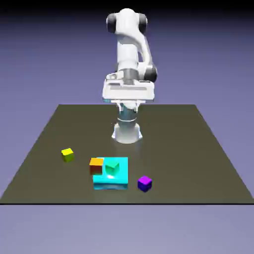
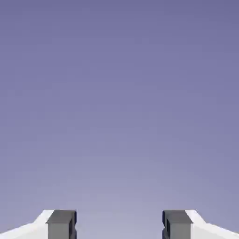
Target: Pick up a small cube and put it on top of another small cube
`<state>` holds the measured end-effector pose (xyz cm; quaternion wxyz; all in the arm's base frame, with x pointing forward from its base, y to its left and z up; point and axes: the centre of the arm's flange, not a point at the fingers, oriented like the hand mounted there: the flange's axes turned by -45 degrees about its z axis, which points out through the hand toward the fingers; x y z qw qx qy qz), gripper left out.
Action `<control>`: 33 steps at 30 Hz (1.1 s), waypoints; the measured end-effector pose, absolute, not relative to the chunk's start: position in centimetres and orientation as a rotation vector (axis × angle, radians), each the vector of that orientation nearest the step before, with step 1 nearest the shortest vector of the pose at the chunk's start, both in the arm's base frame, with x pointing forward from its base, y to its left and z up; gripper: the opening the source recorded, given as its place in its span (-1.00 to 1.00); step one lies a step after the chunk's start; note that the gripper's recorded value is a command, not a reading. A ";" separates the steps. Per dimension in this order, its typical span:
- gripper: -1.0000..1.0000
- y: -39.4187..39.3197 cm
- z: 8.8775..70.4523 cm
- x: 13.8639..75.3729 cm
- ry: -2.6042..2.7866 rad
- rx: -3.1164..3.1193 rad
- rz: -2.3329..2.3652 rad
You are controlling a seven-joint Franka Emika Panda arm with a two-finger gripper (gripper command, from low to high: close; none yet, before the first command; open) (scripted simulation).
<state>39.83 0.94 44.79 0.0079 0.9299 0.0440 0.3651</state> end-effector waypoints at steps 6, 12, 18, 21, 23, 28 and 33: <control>0.00 3.5 39.0 43.7 0.425 2.982 0.770; 0.00 6.2 32.2 46.3 0.719 2.982 0.390; 0.00 8.7 24.7 47.5 0.999 2.907 0.005; 0.00 9.8 20.9 47.6 1.129 2.843 -0.187; 0.00 10.3 18.7 47.5 1.197 2.801 -0.291; 0.00 9.7 12.8 47.0 1.197 2.801 -0.291; -1.00 9.9 14.7 47.2 1.197 2.801 -0.292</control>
